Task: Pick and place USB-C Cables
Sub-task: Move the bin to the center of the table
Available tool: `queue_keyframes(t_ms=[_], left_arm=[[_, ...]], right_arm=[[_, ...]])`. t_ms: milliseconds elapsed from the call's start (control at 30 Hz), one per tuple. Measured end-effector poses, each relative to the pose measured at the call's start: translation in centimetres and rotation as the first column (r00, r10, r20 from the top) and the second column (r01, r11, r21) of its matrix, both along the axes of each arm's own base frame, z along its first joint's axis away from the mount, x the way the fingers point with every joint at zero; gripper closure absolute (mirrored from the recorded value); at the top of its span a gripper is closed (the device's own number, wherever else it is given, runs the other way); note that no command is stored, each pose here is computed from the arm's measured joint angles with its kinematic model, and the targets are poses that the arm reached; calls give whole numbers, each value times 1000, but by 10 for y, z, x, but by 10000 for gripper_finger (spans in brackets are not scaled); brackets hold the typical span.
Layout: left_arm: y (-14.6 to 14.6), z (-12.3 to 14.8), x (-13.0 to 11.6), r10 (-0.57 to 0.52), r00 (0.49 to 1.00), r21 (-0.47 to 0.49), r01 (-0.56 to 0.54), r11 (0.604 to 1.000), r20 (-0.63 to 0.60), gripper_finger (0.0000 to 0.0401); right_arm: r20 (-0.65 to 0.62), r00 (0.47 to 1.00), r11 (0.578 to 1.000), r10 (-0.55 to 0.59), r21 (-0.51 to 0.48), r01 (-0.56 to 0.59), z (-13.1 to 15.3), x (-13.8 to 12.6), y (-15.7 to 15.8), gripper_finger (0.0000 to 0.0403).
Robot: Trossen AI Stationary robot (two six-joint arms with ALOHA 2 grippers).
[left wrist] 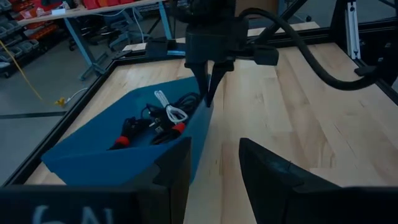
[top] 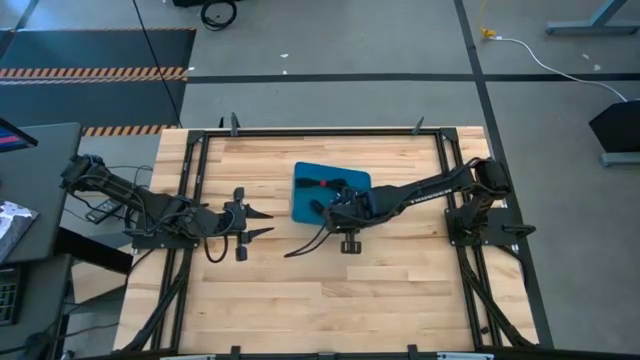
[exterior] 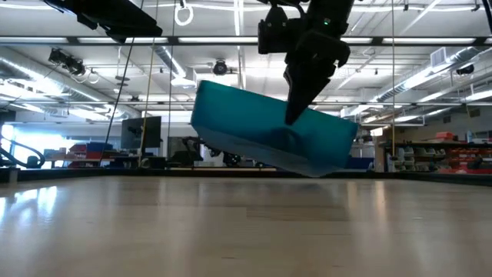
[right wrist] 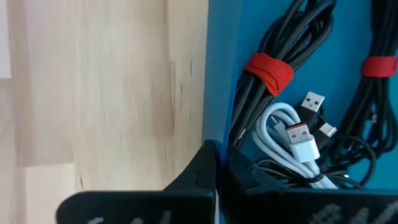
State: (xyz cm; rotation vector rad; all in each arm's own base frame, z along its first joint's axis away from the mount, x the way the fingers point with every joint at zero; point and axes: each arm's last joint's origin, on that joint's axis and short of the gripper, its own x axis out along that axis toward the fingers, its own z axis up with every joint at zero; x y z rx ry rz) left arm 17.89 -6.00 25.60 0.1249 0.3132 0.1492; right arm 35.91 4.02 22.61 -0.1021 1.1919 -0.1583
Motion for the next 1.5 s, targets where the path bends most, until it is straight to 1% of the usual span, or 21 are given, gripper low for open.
queue_keyframes(t_ms=[100, 233, 333, 533, 667, 767, 833, 933, 1033, 1133, 1200, 1500], left_arm=[[0, 0, 0, 0, 1000, 0, 0, 1000, 1, 259], [0, 1, 0, 0, 1000, -4, 0, 1000, 11, 259], [0, 1, 0, 0, 1000, -4, 0, 1000, 10, 259], [0, 1, 0, 0, 1000, -4, 0, 1000, 8, 259], [0, 0, 0, -2, 1000, -5, 2, 1000, 5, 259], [-1, 0, 0, -19, 1000, -13, 19, 1000, 2, 259], [-1, 0, 0, -25, 1000, -19, 25, 1000, 1, 259], [-1, 0, 0, -23, 1000, -23, 23, 999, -4, 259], [-1, 0, 0, -23, 1000, -25, 23, 999, -3, 259], [-1, 0, 0, -23, 1000, -26, 23, 999, -3, 259], [-1, 0, 0, -23, 1000, -26, 23, 999, -4, 259], [-1, 0, 0, -22, 1000, -29, 22, 999, -2, 259]], right_arm=[[9, 1000, 1000, 3, 23, -3, -6, 6, 1, 400], [-55, 998, 999, 19, 44, -17, -26, 17, 5, 400], [-93, 995, 999, 29, 35, -26, -36, 30, 9, 400], [-90, 995, 998, 36, 47, -32, -29, 58, 13, 400], [-126, 992, 998, 15, 55, -8, -27, 69, 14, 400], [-196, 980, 998, -23, 53, 34, -31, 70, 13, 400], [-241, 968, 995, -67, 51, 82, -36, 68, 9, 400], [-254, 961, 989, -114, 63, 134, -40, 67, 5, 400], [-235, 966, 989, -108, 72, 128, -39, 68, 6, 400], [-224, 973, 993, -49, 98, 72, -38, 70, 12, 400], [-225, 974, 995, -21, 95, 44, -38, 69, 17, 400], [-226, 974, 995, -18, 92, 39, -39, 68, 21, 400]])
